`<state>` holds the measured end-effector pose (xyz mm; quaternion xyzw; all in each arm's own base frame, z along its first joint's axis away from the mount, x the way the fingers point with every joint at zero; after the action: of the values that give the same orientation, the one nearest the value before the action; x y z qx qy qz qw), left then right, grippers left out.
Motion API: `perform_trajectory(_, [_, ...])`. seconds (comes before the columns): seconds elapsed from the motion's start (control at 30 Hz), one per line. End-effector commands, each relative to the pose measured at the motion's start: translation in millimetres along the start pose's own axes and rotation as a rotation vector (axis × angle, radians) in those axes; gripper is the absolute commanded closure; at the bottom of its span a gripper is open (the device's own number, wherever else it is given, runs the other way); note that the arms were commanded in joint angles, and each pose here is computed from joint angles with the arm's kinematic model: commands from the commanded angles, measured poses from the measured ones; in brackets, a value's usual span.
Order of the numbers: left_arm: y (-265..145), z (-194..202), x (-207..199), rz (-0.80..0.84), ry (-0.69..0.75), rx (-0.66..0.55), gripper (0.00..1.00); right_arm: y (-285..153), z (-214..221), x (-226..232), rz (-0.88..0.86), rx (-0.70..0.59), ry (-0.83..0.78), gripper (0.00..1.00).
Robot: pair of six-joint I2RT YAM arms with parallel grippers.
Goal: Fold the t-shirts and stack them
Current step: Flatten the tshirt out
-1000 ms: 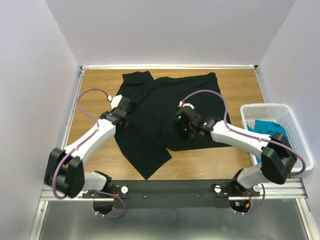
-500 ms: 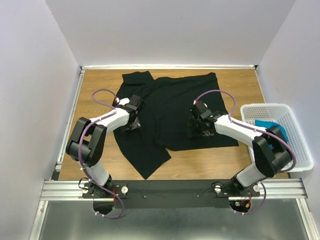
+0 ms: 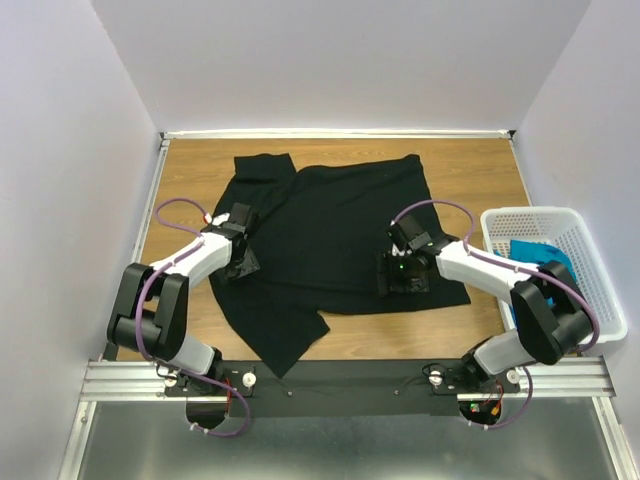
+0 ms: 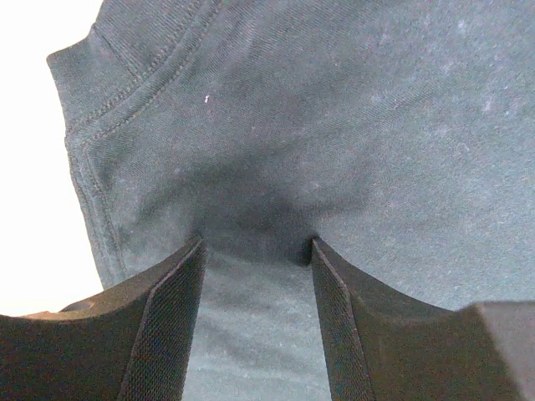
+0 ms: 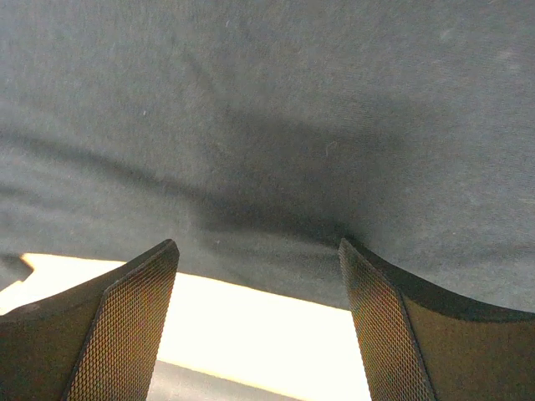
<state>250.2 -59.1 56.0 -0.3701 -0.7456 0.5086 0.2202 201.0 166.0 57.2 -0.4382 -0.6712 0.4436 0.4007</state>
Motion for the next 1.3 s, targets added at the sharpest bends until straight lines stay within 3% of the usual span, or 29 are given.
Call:
perform_trajectory(0.0, [-13.5,13.0,28.5,-0.061,0.062,0.072,0.39,-13.3,79.9,1.2,-0.059,0.355,0.096,0.14])
perform_trajectory(0.1, [-22.5,-8.5,21.7,-0.01,0.031,0.031,0.35,-25.4,57.8,2.4,-0.041,0.291,0.063,0.12])
perform_trajectory(0.13, [-24.0,-22.3,21.9,-0.006,0.013,0.012,0.35,-32.4,26.4,2.2,-0.009,0.208,0.046,0.12])
perform_trajectory(0.37, [-32.9,-121.5,-40.4,0.083,-0.025,-0.185,0.29,-24.5,-116.4,-43.0,0.104,-0.051,0.067,0.15])
perform_trajectory(0.57, [1.8,-141.0,-70.7,0.089,-0.003,-0.181,0.32,0.9,-193.8,-91.8,0.188,-0.192,0.158,0.15])
perform_trajectory(0.8, [36.3,-123.0,-56.0,0.027,0.01,-0.129,0.41,22.0,-179.9,-122.6,0.259,-0.135,0.175,0.15])
perform_trajectory(1.03, [57.3,-81.1,-27.0,-0.021,0.011,-0.04,0.45,36.5,-106.4,-120.9,0.249,0.005,0.219,0.15])
perform_trajectory(1.27, [50.1,-37.8,14.3,-0.08,0.005,0.045,0.46,21.2,-56.8,-109.8,0.223,0.045,0.297,0.15])
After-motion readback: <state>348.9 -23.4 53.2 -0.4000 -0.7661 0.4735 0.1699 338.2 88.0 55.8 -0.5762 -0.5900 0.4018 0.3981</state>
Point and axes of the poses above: each gripper's point midway between its finger pads, its own y axis out along the fingers, its own x axis along the line the jaws close on, z = x × y, the point moved 4 cm from there along -y, back along the fingers, and after that the axes turned 11 degrees about -y, right-handed, at the moved point
